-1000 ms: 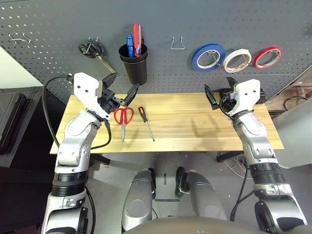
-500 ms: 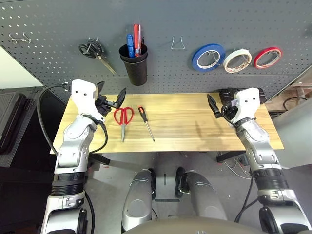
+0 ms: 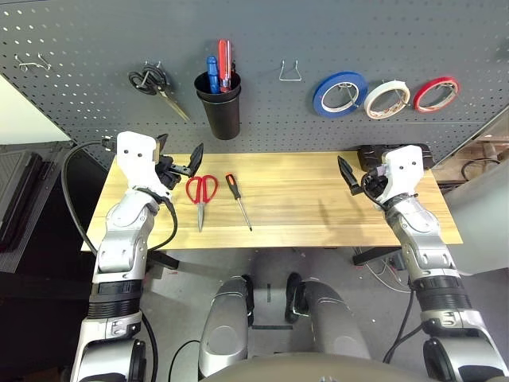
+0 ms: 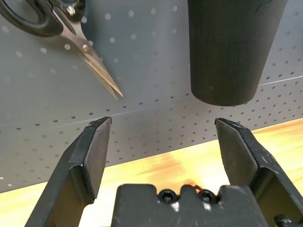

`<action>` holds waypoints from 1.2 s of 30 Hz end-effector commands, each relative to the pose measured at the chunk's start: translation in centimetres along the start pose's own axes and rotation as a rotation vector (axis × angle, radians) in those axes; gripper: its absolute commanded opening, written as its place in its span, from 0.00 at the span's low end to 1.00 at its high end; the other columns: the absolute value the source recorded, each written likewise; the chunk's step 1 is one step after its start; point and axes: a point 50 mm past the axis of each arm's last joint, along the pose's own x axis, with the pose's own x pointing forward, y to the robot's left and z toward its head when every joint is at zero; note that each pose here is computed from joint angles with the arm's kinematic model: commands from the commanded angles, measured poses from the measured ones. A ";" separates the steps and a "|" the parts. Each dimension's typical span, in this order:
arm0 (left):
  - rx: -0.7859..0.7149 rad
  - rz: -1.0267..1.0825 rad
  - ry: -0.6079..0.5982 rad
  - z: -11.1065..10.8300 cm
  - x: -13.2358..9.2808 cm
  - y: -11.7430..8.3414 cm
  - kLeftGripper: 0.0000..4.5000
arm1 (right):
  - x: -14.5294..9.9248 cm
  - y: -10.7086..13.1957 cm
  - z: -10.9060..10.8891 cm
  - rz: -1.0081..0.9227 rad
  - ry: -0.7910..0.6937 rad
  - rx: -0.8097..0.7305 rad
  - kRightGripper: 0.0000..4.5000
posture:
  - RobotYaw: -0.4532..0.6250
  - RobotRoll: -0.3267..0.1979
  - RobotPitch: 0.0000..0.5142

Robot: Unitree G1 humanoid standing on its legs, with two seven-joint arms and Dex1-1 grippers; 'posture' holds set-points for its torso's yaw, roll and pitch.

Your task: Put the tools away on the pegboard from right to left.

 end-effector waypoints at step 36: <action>-0.117 0.051 0.654 -9.7 5.1 -8.4 1.00 | -3.3 2.8 -3.3 0.367 0.333 -0.022 1.00 | 0.55 0.62 0.39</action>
